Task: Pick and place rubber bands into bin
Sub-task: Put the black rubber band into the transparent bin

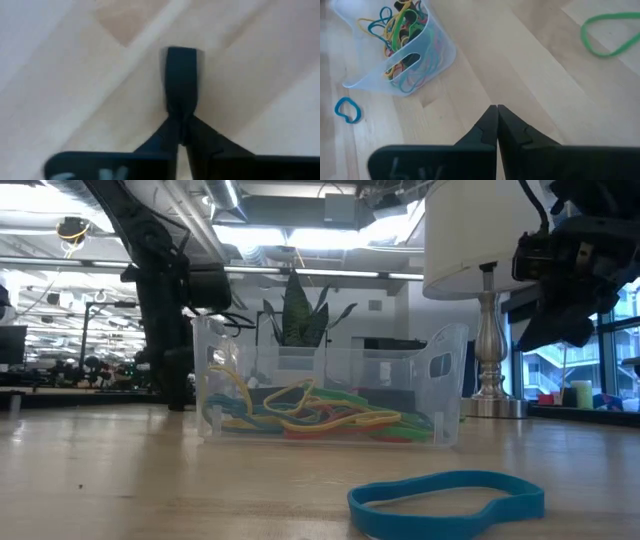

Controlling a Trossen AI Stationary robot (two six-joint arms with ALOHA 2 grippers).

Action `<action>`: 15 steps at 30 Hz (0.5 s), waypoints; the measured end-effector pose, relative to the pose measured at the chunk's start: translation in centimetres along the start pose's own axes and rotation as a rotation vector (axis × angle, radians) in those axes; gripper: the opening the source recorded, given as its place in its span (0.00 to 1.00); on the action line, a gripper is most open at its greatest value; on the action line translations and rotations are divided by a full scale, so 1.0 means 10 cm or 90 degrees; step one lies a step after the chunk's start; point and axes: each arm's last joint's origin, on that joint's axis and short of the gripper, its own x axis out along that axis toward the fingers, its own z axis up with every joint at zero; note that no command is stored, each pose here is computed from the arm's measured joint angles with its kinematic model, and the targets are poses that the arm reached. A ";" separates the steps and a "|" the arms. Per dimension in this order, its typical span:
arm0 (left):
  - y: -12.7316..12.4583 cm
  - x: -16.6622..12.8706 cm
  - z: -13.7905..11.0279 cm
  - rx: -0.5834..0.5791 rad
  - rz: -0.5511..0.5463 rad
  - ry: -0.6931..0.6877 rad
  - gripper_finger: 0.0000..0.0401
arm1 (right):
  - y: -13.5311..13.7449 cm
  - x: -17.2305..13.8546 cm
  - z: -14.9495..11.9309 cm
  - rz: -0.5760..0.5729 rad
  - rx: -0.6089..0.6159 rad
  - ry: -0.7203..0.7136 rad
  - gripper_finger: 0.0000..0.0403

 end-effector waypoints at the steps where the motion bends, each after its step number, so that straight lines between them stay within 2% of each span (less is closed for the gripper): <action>1: -0.02 -0.03 -0.01 0.004 -0.013 -0.003 0.03 | 0.00 0.00 0.00 0.000 0.007 0.000 0.02; 8: -0.21 -0.45 -0.02 0.061 -0.046 -0.047 0.01 | 0.00 0.00 0.00 -0.001 0.017 0.000 0.02; 15: -0.46 -1.05 -0.05 0.146 -0.071 -0.094 0.01 | 0.00 0.00 0.00 -0.002 0.025 0.000 0.02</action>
